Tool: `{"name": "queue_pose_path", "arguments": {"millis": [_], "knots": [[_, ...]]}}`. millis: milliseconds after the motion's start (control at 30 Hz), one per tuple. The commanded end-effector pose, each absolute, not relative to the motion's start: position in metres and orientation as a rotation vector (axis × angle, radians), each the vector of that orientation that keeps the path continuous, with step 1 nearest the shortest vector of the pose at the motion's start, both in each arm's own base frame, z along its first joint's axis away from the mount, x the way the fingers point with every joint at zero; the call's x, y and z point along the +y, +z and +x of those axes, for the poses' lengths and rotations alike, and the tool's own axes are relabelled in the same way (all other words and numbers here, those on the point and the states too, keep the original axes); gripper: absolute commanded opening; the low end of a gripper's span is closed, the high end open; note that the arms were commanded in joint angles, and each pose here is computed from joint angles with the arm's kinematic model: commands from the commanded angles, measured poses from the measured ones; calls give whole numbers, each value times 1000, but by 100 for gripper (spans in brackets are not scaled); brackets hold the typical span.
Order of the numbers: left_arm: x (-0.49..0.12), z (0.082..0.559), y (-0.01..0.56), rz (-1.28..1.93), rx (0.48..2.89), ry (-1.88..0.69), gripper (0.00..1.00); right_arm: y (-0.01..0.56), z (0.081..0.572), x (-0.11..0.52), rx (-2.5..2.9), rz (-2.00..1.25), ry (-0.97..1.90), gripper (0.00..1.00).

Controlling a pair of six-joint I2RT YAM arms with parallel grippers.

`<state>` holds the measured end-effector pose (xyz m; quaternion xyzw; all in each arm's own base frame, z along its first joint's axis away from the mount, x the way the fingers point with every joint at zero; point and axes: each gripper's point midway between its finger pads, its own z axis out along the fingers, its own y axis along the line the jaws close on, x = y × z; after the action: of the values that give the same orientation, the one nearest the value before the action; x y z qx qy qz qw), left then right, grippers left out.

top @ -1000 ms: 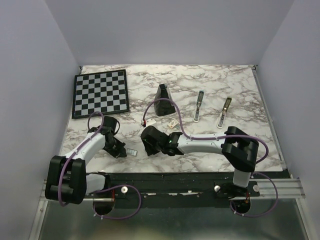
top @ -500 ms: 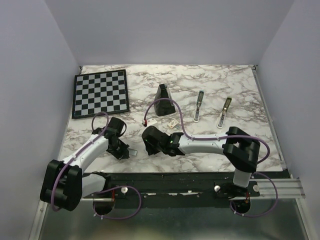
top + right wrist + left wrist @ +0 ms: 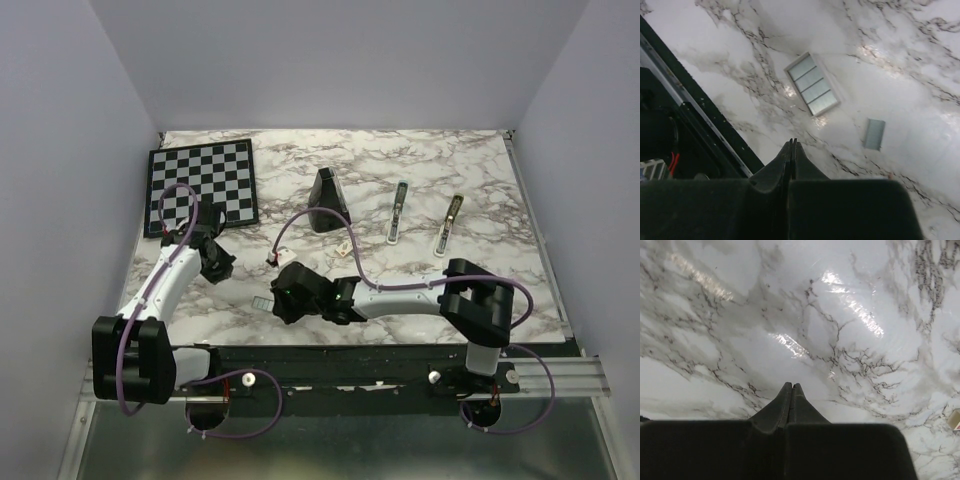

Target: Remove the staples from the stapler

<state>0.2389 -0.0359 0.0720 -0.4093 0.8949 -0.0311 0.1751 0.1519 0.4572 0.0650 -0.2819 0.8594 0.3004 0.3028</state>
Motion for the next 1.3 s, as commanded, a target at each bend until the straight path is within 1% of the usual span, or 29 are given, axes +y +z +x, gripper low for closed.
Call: {"name": "queue_pose_path", "arguments": {"millis": [0, 100, 267, 467, 733, 867, 1133, 1267], "knots": [[-40, 268, 83, -848, 2524, -213, 0, 65, 140, 489, 2245, -793, 907, 6], [-44, 268, 81, -798, 2522, -254, 0, 55, 142, 494, 2260, -794, 883, 5], [-32, 260, 71, -844, 2548, -161, 0, 44, 144, 499, 2275, -797, 857, 5], [-35, 258, 61, -851, 2586, -171, 0, 28, 144, 500, 2298, -795, 814, 5], [-40, 254, 53, -853, 2619, -203, 0, 19, 169, 481, 2276, -716, 617, 5], [-41, 254, 55, -846, 2611, -208, 0, 20, 176, 474, 2264, -693, 559, 6], [-40, 253, 61, -841, 2593, -212, 0, 33, 180, 467, 2250, -686, 531, 7], [-37, 260, 71, -789, 2560, -208, 0, 51, 179, 458, 2221, -703, 533, 12]]}}
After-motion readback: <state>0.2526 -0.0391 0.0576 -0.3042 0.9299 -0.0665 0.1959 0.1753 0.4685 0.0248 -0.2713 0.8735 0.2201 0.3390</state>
